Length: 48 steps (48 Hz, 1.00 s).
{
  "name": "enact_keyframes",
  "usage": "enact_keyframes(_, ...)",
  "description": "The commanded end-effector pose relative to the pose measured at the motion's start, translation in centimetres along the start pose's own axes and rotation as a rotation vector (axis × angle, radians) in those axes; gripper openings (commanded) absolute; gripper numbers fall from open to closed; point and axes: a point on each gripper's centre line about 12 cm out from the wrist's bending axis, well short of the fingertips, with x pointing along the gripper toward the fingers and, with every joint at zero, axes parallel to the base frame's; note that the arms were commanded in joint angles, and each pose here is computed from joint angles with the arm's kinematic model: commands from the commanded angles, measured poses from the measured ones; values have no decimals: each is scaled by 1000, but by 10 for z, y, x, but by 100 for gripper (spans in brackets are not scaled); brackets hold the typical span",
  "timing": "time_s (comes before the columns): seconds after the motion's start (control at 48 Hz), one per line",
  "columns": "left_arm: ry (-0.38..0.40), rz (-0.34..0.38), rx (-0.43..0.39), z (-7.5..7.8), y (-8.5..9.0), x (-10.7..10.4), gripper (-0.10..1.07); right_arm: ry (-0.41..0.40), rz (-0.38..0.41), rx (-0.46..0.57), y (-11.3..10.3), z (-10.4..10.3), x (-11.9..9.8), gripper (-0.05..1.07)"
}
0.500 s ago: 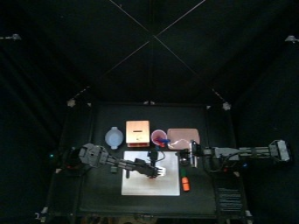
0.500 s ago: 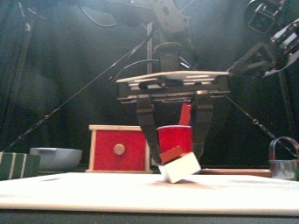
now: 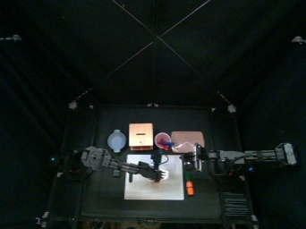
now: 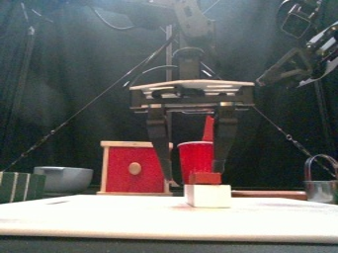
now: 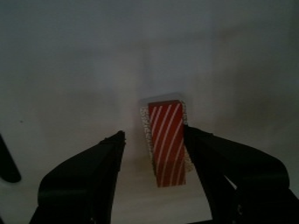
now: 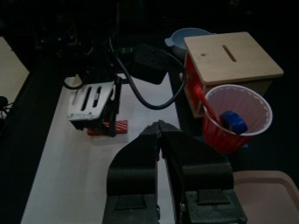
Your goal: Grab assembled salmon sushi
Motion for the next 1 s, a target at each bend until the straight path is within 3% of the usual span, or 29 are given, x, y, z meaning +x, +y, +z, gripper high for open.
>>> enact_keyframes(0.0, -5, -108, 6, 10, -6, -48, 89, -11, -3, 4, -1, 4, 1, 2)
enact_keyframes(0.229, -29, -195, 147, 14, -2, -92, 89, -22, -7, 32, -1, 8, 0, 2)
enact_keyframes(0.354, -108, -248, 304, 20, -2, -110, 89, -26, -8, 31, -2, 9, 0, 2)
enact_keyframes(0.521, -166, -312, 455, 24, 2, -128, 89, -46, -10, 37, -2, 15, -2, 2)
enact_keyframes(0.688, -321, -390, 655, 31, 12, -148, 89, -60, -11, 37, -2, 20, -2, 2)
enact_keyframes(0.75, -368, -433, 719, 32, 18, -154, 89, -66, -11, 33, -2, 22, -2, 1)
enact_keyframes(0.917, -402, -528, 828, 30, 45, -147, 89, -83, -13, 17, -3, 30, -2, 1)
enact_keyframes(0.979, -431, -598, 863, 30, 57, -143, 89, -89, -12, -2, -3, 31, -3, 2)
